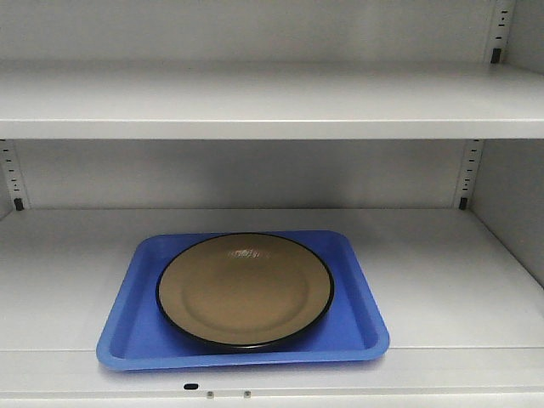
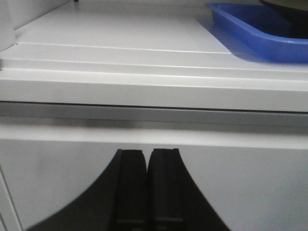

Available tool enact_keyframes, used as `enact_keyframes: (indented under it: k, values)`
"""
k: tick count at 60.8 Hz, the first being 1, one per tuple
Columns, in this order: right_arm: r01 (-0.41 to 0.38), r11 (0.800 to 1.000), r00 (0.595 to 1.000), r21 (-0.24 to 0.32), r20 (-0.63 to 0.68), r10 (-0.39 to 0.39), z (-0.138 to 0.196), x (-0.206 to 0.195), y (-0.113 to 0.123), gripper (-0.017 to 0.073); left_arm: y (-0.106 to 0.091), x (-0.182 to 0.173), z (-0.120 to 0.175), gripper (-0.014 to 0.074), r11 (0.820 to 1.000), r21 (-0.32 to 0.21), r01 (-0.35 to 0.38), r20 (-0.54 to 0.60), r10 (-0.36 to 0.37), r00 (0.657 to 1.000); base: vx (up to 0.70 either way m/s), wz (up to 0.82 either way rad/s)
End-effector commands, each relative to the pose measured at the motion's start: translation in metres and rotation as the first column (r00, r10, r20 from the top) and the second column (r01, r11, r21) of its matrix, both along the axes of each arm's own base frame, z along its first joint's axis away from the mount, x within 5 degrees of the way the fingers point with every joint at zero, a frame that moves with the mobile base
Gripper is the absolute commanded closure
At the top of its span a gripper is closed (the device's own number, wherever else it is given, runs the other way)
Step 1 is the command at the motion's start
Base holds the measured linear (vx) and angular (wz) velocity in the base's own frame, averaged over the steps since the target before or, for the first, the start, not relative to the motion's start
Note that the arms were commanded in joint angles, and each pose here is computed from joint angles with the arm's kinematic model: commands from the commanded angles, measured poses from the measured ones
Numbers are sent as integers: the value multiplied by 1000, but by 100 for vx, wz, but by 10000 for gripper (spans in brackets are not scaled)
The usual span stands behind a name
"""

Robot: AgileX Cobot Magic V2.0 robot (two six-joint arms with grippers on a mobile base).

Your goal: Place disk in tray to left cabinet

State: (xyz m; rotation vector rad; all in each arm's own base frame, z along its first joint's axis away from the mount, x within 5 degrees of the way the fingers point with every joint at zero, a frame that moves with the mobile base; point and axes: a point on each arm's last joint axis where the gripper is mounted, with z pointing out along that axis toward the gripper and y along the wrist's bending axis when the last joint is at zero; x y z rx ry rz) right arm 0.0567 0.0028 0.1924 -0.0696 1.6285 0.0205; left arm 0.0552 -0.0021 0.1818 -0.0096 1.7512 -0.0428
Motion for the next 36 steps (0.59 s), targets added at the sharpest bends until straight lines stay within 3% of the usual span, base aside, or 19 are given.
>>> enact_keyframes:
  k: [1, 36]
  values:
    - [-1, 1000, 997, 0, 73, 1, 1, 0, 0, 565, 0, 1, 4, 600, 1000, -6, -2, 79, 3, 997, 0, 0]
    - [-1, 1000, 997, 0, 73, 1, 1, 0, 0, 565, 0, 1, 4, 600, 1000, -6, -2, 79, 3, 997, 0, 0]
